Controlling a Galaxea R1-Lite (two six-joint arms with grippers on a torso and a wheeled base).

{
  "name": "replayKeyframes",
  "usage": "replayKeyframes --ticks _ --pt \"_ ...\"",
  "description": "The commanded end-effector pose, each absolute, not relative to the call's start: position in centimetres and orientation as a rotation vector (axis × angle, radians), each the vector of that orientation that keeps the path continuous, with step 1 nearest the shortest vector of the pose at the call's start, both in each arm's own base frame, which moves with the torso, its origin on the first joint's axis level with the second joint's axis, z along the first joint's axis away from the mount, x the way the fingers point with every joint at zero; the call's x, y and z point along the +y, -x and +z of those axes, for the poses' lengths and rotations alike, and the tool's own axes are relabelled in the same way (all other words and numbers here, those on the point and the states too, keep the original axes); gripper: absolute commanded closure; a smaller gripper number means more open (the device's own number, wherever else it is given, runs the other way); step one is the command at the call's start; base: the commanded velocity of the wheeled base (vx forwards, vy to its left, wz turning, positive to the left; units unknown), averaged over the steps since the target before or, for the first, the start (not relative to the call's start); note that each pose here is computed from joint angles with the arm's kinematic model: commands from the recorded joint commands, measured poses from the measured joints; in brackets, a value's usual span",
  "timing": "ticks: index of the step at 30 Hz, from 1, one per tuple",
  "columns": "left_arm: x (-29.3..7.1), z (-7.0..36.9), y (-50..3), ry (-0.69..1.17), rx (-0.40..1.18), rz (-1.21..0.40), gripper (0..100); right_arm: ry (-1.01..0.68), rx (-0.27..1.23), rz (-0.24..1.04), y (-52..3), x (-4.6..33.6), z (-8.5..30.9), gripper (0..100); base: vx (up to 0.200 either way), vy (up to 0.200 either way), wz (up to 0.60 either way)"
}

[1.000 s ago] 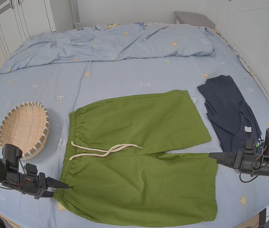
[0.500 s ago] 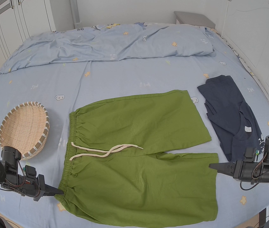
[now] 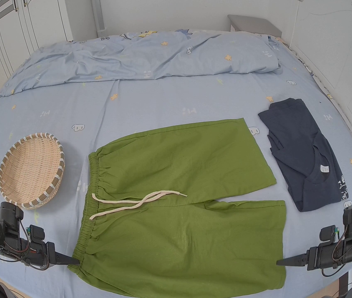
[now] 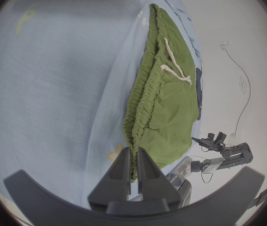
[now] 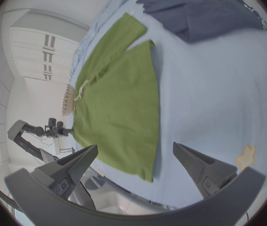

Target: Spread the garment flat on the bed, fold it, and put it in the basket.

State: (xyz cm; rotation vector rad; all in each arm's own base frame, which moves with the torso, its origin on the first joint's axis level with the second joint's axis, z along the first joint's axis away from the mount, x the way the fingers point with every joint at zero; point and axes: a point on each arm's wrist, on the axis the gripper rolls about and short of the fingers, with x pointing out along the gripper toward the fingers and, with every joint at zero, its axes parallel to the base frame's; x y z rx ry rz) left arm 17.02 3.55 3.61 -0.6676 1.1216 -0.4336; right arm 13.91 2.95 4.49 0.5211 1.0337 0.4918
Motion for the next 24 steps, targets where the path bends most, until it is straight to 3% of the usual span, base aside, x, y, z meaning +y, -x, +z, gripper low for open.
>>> replayKeyframes --ticks 1,24 --pt "3.7 3.2 -16.7 0.664 1.131 -0.436 100 -0.459 1.098 0.510 -12.0 2.8 4.4 0 0.000 0.000 0.00" --pt "3.8 3.2 -16.6 0.670 1.132 -0.429 100 -0.319 1.296 0.677 -11.7 5.2 2.3 0 0.000 0.000 0.00"
